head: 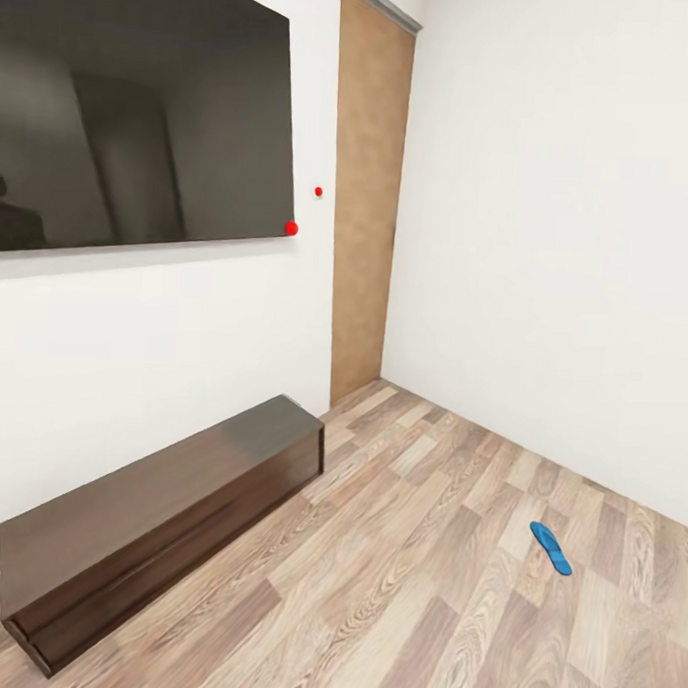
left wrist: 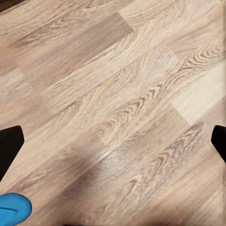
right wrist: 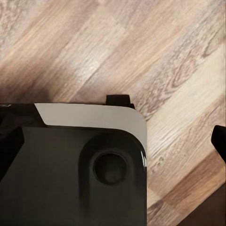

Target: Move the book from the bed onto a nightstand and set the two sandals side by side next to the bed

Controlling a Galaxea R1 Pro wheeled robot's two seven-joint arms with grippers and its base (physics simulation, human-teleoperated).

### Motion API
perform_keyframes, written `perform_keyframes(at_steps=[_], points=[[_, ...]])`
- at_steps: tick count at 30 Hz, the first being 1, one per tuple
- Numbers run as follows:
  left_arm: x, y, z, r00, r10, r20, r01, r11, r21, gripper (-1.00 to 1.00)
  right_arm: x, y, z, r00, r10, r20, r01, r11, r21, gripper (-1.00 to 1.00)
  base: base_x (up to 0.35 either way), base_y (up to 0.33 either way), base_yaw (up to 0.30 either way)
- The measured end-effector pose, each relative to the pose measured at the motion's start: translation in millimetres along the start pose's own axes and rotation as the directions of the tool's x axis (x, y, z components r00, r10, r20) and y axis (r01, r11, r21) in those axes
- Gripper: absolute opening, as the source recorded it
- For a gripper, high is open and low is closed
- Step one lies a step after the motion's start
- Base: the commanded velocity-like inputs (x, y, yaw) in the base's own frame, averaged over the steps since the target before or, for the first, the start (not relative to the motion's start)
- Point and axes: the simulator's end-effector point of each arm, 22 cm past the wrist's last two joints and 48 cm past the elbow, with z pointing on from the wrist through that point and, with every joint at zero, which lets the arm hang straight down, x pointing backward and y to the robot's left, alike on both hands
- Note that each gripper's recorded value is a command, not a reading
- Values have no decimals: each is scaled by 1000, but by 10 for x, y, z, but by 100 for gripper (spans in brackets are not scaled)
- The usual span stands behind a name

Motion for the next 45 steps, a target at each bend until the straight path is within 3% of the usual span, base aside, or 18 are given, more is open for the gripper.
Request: perform_keyframes(at_steps=[12,45], points=[[0,3,0,1000,-1,0,1,1000,0,100,-3,1,0,1000,0,1,0,1000,0,100,239,-58,59],[4,1,1,1000,-1,-1,1,1000,0,100,2,0,2,1000,1,-1,-1,1000,0,100,7,0,287]])
